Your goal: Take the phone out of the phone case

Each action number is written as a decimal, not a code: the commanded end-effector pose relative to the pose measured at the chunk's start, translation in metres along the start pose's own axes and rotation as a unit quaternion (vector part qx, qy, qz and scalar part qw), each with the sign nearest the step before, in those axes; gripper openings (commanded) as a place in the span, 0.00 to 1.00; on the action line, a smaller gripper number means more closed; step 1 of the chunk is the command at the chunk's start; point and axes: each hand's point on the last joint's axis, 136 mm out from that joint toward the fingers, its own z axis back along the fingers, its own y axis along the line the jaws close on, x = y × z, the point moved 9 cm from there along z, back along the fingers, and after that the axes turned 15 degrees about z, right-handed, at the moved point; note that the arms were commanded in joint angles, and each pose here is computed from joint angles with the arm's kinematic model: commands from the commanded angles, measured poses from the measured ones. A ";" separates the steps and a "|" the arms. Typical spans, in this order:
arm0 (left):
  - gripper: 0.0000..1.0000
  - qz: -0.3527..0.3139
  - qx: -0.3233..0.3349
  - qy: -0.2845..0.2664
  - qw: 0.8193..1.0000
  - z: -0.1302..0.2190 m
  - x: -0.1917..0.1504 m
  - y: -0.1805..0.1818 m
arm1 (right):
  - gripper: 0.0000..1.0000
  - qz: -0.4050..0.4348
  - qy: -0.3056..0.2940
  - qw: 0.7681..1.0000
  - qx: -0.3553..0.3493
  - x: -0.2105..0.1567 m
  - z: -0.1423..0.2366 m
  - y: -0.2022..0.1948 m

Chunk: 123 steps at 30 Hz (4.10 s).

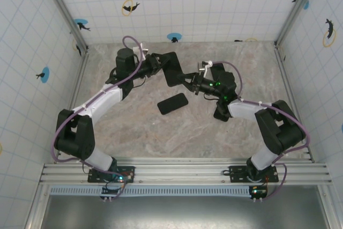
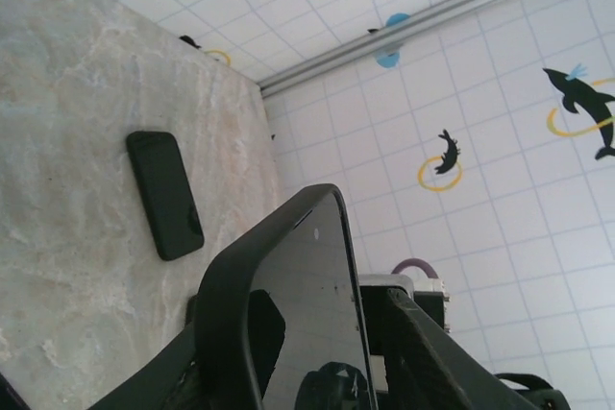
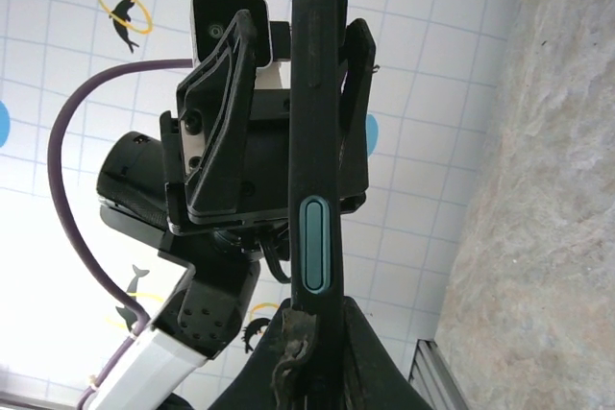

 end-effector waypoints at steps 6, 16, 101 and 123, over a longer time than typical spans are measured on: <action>0.25 -0.007 -0.057 0.016 0.998 -0.001 0.003 -0.016 | 0.12 0.014 -0.017 0.998 0.060 0.007 0.006 0.027; 0.10 0.021 -0.098 0.003 0.995 0.000 0.005 -0.020 | 0.24 0.012 -0.037 0.997 0.061 0.012 0.010 0.030; 0.01 0.114 -0.136 -0.074 0.981 0.000 -0.024 -0.056 | 0.25 0.297 -0.005 0.950 -0.092 -0.008 0.027 0.003; 0.00 -0.294 -0.195 0.057 0.934 0.025 -0.038 -0.100 | 0.49 0.489 0.165 0.856 0.023 -0.011 0.060 0.032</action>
